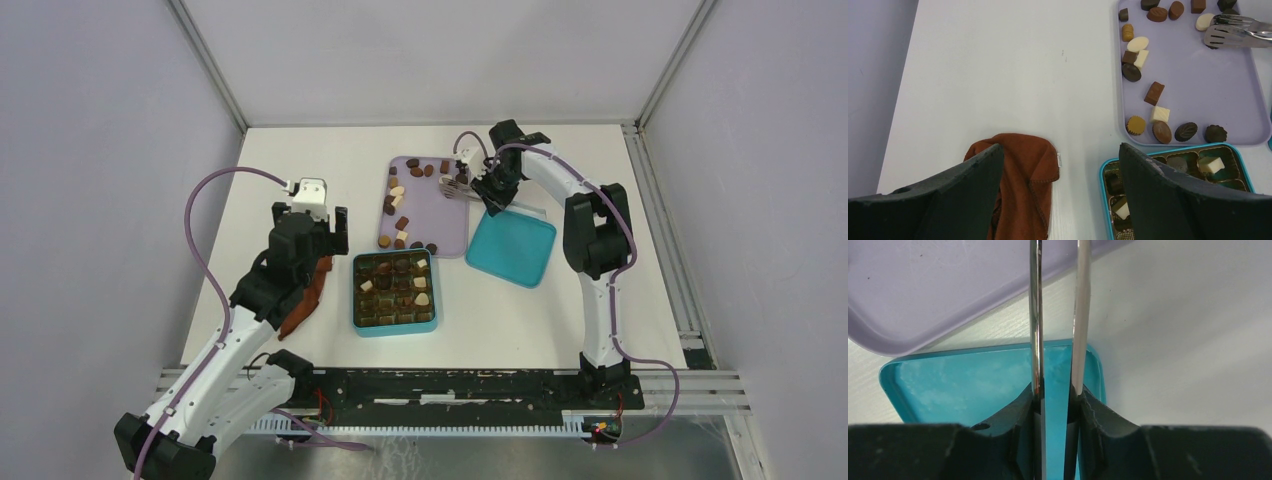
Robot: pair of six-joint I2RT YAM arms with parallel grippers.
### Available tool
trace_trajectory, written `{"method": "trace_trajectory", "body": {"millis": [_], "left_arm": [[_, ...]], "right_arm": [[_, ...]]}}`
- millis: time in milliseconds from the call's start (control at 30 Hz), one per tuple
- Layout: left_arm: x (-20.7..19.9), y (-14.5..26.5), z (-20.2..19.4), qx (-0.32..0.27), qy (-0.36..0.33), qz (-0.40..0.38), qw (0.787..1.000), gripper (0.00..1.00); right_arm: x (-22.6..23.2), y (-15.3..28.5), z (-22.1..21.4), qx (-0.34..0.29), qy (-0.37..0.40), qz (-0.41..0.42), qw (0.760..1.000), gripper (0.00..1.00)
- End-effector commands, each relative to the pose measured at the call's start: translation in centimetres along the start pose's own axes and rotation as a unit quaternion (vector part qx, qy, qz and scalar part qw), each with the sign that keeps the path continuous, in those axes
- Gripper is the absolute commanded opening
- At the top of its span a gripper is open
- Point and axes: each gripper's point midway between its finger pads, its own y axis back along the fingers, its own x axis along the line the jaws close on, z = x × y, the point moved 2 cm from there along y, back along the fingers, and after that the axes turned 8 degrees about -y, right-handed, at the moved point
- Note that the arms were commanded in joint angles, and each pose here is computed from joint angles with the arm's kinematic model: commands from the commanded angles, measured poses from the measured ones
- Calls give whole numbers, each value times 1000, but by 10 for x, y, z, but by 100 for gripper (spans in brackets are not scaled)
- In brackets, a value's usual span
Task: Pack the chocolate
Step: Pick up the fake chocolate from the plate.
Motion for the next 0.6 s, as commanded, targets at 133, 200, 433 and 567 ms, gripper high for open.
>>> {"method": "trace_trajectory", "body": {"millis": [133, 200, 433, 567], "left_arm": [[2, -1, 11, -19, -6, 1, 1000, 90], [3, -1, 11, -19, -6, 1, 1000, 90], [3, 0, 12, -21, -6, 0, 1000, 90], [2, -1, 11, -19, -6, 1, 1000, 90]], "right_arm": [[6, 23, 12, -30, 7, -3, 1000, 12], [9, 27, 14, -37, 9, 1, 999, 11], [21, 37, 17, -60, 12, 21, 998, 9], [28, 41, 15, -68, 16, 34, 997, 9]]}}
